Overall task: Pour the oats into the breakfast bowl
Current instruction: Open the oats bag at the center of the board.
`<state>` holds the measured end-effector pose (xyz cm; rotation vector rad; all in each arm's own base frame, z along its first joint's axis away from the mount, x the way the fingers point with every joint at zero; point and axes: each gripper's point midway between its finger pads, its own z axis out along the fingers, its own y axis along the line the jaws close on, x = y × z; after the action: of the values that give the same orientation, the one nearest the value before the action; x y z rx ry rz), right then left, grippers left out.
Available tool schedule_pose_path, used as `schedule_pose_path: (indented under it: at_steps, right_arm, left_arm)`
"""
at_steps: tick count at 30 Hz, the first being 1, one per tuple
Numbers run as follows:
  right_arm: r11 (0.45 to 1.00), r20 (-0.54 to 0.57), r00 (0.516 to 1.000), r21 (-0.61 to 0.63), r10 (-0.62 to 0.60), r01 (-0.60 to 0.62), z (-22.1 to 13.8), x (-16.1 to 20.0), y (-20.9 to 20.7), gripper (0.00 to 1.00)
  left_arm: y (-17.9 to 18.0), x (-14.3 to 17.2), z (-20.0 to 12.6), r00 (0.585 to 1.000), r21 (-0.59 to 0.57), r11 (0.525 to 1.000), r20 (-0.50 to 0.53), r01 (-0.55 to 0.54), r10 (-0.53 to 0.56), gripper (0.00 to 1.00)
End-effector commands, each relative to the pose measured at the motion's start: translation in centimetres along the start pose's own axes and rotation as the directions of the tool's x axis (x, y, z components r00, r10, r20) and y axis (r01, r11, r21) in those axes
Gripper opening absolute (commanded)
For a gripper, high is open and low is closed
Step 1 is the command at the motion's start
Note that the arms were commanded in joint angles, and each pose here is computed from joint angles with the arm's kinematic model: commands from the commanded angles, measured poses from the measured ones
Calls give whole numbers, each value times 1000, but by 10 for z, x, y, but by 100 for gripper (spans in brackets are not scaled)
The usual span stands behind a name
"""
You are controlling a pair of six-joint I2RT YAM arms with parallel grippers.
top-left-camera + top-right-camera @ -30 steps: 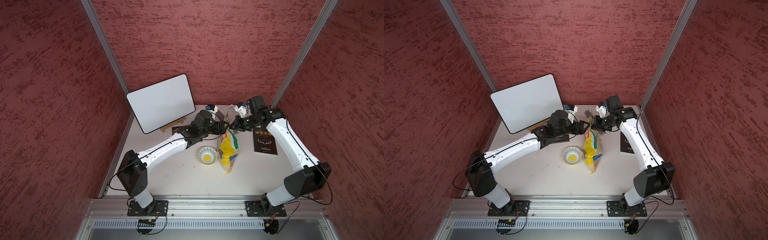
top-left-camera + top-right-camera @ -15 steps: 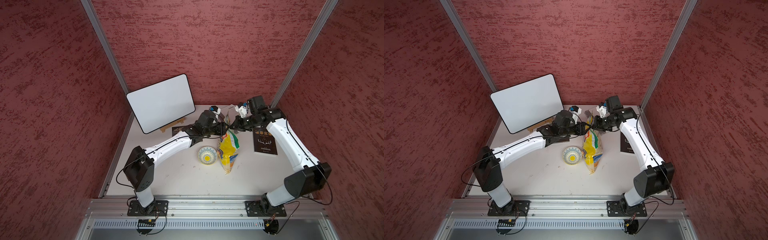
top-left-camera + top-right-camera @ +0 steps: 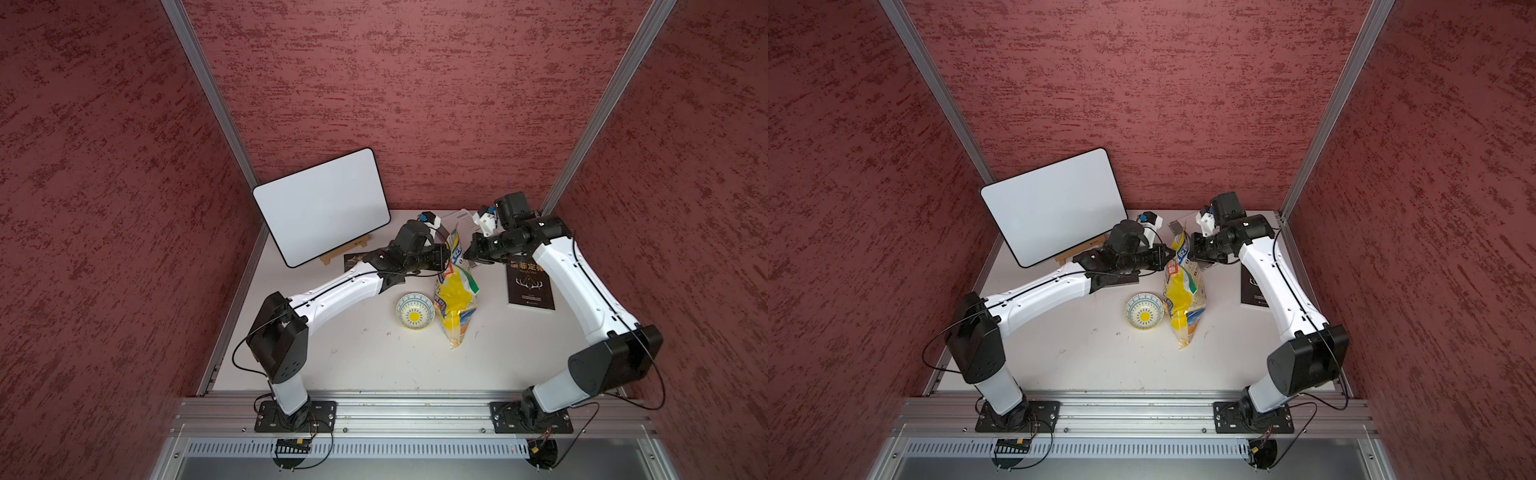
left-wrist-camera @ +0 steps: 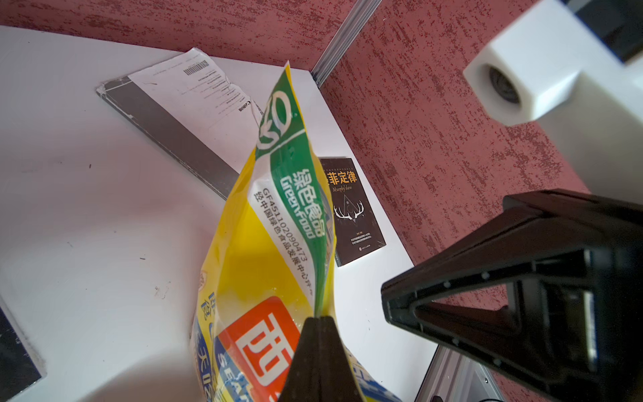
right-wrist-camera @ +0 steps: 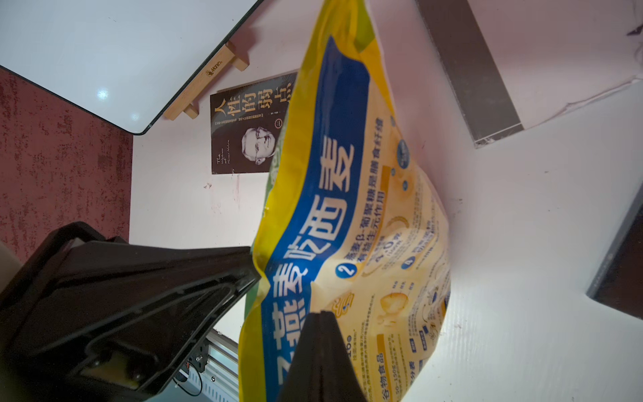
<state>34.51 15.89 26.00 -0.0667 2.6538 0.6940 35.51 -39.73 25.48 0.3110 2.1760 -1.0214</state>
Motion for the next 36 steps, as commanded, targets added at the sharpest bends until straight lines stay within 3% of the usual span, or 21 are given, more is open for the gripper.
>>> schedule_pose_path:
  at_steps: [1, 5, 11, 22, 36]
  right_arm:
    - [999, 61, 998, -29, -33, 34, -18, -9, 14, 3]
    - [995, 68, 998, -101, -12, 19, -18, -13, 28, 25]
    - [994, 47, 999, -110, -15, 21, -2, -16, 36, 34]
    - [1000, 72, 997, 14, 7, -8, 7, -26, 15, 34]
    - [999, 141, 989, -3, 39, -38, 12, -46, 18, 35]
  left_arm:
    - [-1, -2, -4, 1000, 16, 1000, 7, -3, 3, 0]
    - [-5, -4, -6, 1000, 31, 1000, 15, -2, 1, 0]
    - [-5, -2, -4, 1000, 33, 999, 9, -2, 2, 0]
    - [-6, -1, -4, 1000, 36, 999, 6, -3, 3, 0]
    - [-7, 2, -2, 1000, 37, 999, 3, -3, 3, 0]
